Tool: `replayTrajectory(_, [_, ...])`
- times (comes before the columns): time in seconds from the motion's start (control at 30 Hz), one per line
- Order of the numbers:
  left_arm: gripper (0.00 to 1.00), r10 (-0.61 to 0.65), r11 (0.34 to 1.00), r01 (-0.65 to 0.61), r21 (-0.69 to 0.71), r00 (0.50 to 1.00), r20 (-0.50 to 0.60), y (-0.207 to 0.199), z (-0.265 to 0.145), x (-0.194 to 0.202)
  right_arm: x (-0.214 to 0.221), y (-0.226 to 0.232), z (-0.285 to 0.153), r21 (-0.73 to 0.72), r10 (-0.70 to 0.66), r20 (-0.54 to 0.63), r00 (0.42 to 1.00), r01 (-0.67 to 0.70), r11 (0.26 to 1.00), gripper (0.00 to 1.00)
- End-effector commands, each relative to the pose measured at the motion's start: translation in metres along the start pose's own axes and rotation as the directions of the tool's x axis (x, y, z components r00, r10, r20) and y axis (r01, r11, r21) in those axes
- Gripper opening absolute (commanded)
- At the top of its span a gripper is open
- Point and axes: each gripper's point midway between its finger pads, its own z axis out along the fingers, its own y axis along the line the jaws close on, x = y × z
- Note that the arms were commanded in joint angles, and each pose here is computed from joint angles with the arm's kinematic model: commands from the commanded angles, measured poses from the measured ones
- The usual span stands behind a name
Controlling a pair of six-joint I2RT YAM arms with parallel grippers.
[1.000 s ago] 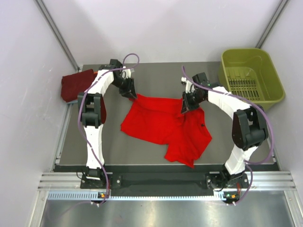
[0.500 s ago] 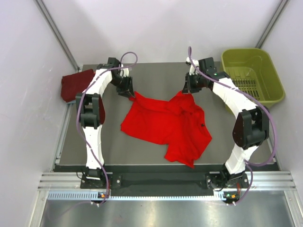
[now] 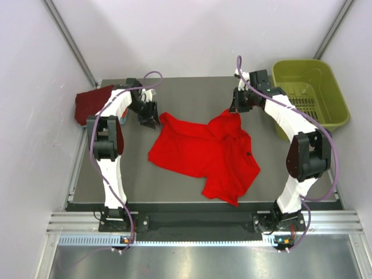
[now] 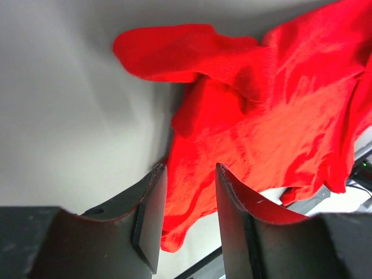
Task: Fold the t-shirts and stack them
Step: Flatten the tshirt out
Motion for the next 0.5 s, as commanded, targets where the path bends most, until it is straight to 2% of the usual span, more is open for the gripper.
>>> replayTrajectory(0.0, [0.44, 0.016, 0.998, -0.017, 0.052, 1.0, 0.018, -0.011, -0.001, -0.008, -0.029, 0.004, -0.01, 0.0, -0.034, 0.086, 0.996, 0.034, 0.999, 0.0])
replayTrajectory(0.47, [0.38, -0.004, 0.996, 0.003, 0.087, 1.0, 0.012, -0.006, 0.019, -0.019, -0.029, 0.0, -0.008, 0.019, -0.035, 0.089, 0.995, 0.033, 0.999, 0.0])
